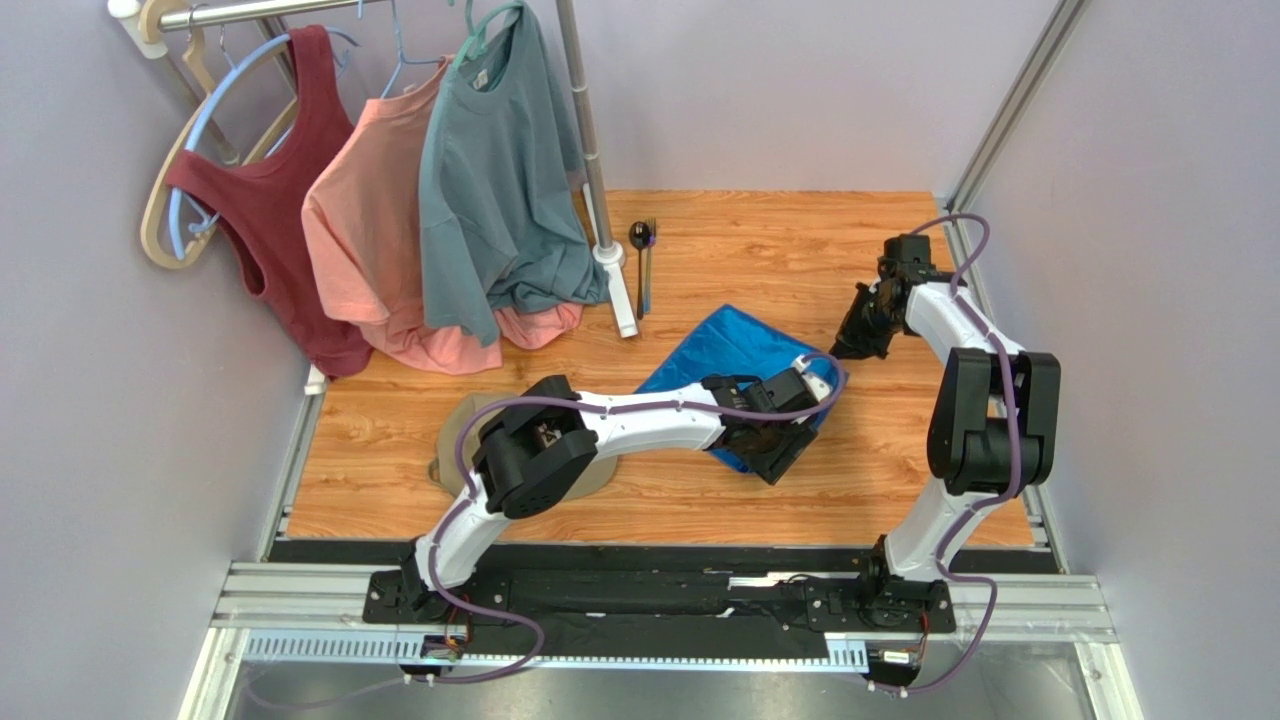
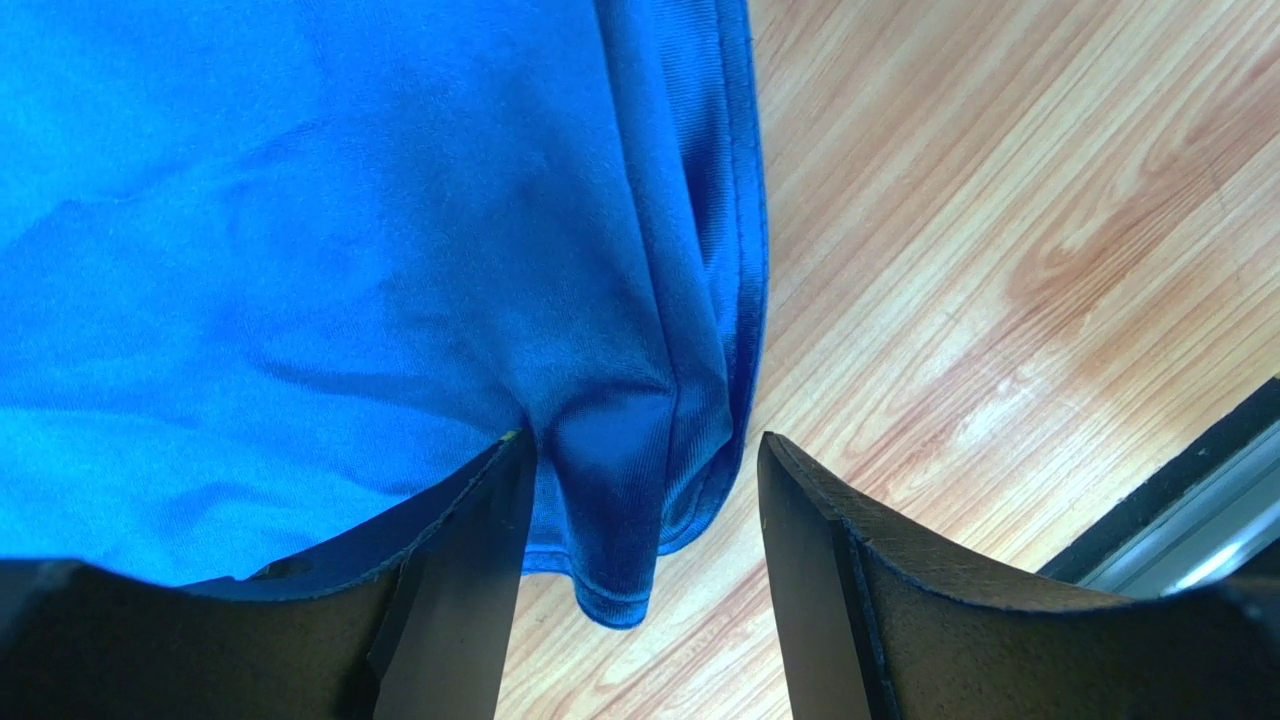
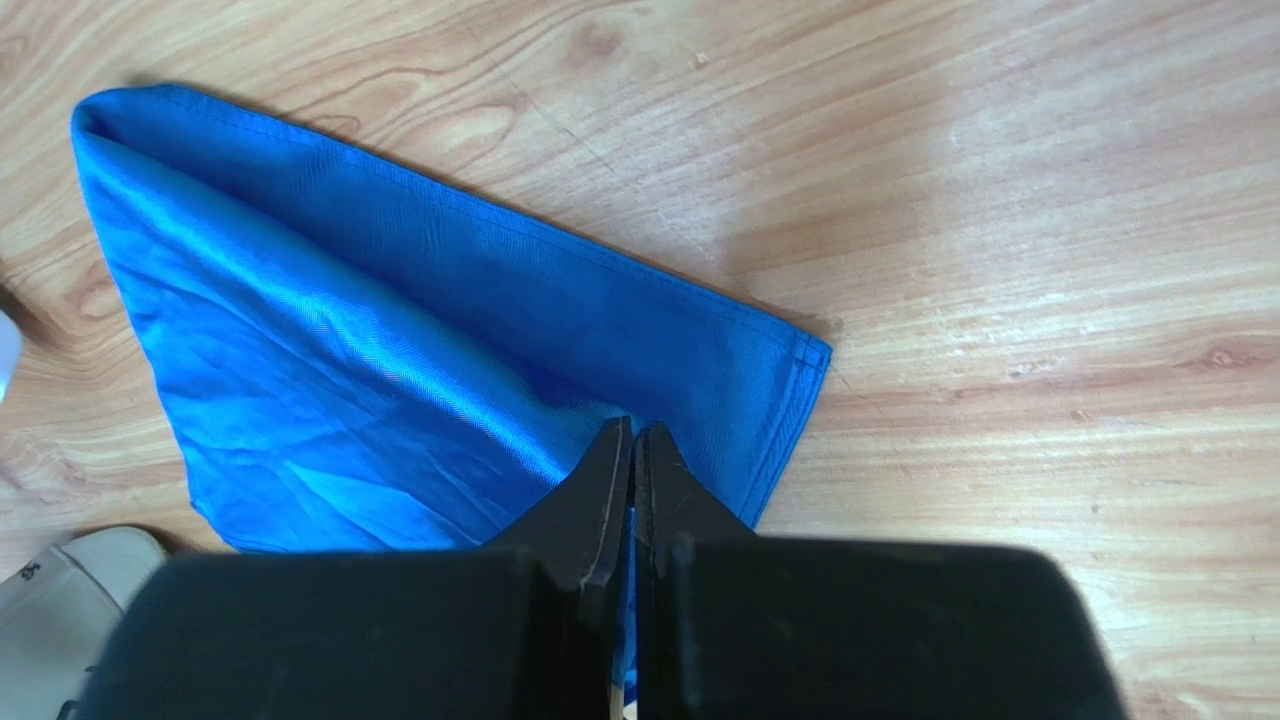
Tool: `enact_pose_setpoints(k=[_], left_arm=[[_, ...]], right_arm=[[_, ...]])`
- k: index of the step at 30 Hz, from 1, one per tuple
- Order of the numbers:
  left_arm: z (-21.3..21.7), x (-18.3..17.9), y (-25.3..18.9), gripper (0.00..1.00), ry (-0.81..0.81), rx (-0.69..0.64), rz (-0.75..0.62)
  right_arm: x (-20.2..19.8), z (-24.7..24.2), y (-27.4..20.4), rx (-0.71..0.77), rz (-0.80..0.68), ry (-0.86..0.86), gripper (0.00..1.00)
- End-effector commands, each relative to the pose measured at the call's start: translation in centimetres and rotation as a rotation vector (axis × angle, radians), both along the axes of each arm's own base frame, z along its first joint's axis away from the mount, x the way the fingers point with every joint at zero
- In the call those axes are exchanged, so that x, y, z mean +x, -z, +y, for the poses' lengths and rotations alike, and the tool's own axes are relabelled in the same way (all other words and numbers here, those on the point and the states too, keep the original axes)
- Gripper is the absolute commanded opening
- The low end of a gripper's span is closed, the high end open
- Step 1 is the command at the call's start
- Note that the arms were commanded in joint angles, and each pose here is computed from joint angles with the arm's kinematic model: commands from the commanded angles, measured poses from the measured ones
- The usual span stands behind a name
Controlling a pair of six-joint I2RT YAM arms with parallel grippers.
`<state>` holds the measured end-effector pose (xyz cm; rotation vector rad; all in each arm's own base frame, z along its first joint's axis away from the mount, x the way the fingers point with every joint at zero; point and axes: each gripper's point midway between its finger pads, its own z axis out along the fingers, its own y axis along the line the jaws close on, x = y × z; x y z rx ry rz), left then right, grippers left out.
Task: Fold the napkin into a case and place the utensils inside
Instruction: Smooth out the lower triangle-folded napkin at the center of the board.
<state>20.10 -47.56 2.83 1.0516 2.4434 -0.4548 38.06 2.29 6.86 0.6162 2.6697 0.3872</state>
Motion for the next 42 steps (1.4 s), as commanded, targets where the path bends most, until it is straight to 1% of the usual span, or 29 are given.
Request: enact_pose_setpoints(k=[1, 7, 8, 9, 10, 11, 12, 13, 15, 17, 24, 26, 29, 30, 31, 32, 34, 35, 39, 42], left_arm=[[0.5, -0.1, -3.6, 0.65, -0.014, -0.043, -0.013], [0.2, 0.1, -6.2, 0.67, -0.038, -0.108, -0.022], [0.1, 0.1, -6.4, 0.65, -0.043, -0.116, -0.019], [-0.1, 0.3, -6.6, 0.61, -0.046, -0.123, -0.019], [-0.2, 0.5, -6.4, 0.58, -0.053, -0.118, -0.02], [-0.4, 0.6, -6.4, 0.52, -0.058, -0.117, -0.024], [-0.7, 0.8, -6.8, 0.51, -0.06, -0.124, -0.03], [-0.8, 0.9, -6.2, 0.51, -0.06, -0.111, -0.025], [-1.5, 1.0, -6.5, 0.61, -0.05, -0.125, -0.027], [-1.9, 1.2, -5.7, 0.65, -0.045, -0.111, -0.03], [-3.0, 2.9, -5.1, 0.63, -0.077, -0.093, -0.132], [-3.1, 3.1, -3.9, 0.64, -0.08, -0.062, -0.149], [-3.2, 3.7, -3.6, 0.64, -0.112, -0.034, -0.189], [-3.2, 3.9, -3.7, 0.67, -0.124, -0.031, -0.205], [-3.3, 3.8, -3.7, 0.71, -0.127, -0.032, -0.211], [-3.5, 3.6, -3.8, 0.79, -0.126, -0.036, -0.216], [-3.6, 3.7, -4.3, 0.83, -0.14, -0.035, -0.239], [-3.8, 3.4, -4.4, 0.84, -0.141, -0.038, -0.25], [-4.1, 4.1, -5.1, 0.84, -0.185, -0.052, -0.328], [-4.6, 4.2, -5.5, 0.85, -0.198, -0.07, -0.352]], right_arm=[[0.8, -0.9, -2.7, -0.035, -0.067, 0.002, 0.0], [0.8, -1.2, -3.9, -0.036, -0.079, 0.001, 0.0], [0.8, -1.3, -3.9, -0.035, -0.078, 0.002, 0.0], [0.9, -1.4, -4.0, -0.033, -0.081, 0.006, 0.0], [1.0, -1.3, -4.0, -0.029, -0.083, 0.004, 0.0], [1.0, -1.3, -4.0, -0.027, -0.081, 0.004, 0.0], [1.0, -1.2, -4.1, -0.024, -0.084, 0.006, 0.0], [1.0, -1.2, -4.1, -0.02, -0.08, 0.008, 0.0], [1.0, -1.1, -4.1, -0.014, -0.08, 0.008, 0.0], [1.1, -1.0, -4.4, -0.008, -0.087, 0.013, 0.0], [1.3, 0.2, -7.1, 0.065, -0.145, 0.016, 0.0], [1.6, 0.3, -7.7, 0.078, -0.154, 0.027, 0.0], [1.6, 0.4, -8.2, 0.084, -0.162, 0.034, 0.0], [1.6, 0.4, -8.4, 0.084, -0.164, 0.036, 0.0], [1.6, 0.4, -8.4, 0.086, -0.165, 0.037, 0.0], [1.6, 0.4, -8.4, 0.088, -0.165, 0.037, 0.0], [1.5, 0.4, -8.4, 0.085, -0.163, 0.039, 0.0], [1.5, 0.4, -8.5, 0.083, -0.163, 0.039, 0.0], [1.5, 0.4, -8.8, 0.085, -0.163, 0.041, 0.0], [1.4, 0.3, -9.2, 0.081, -0.163, 0.04, 0.0]])
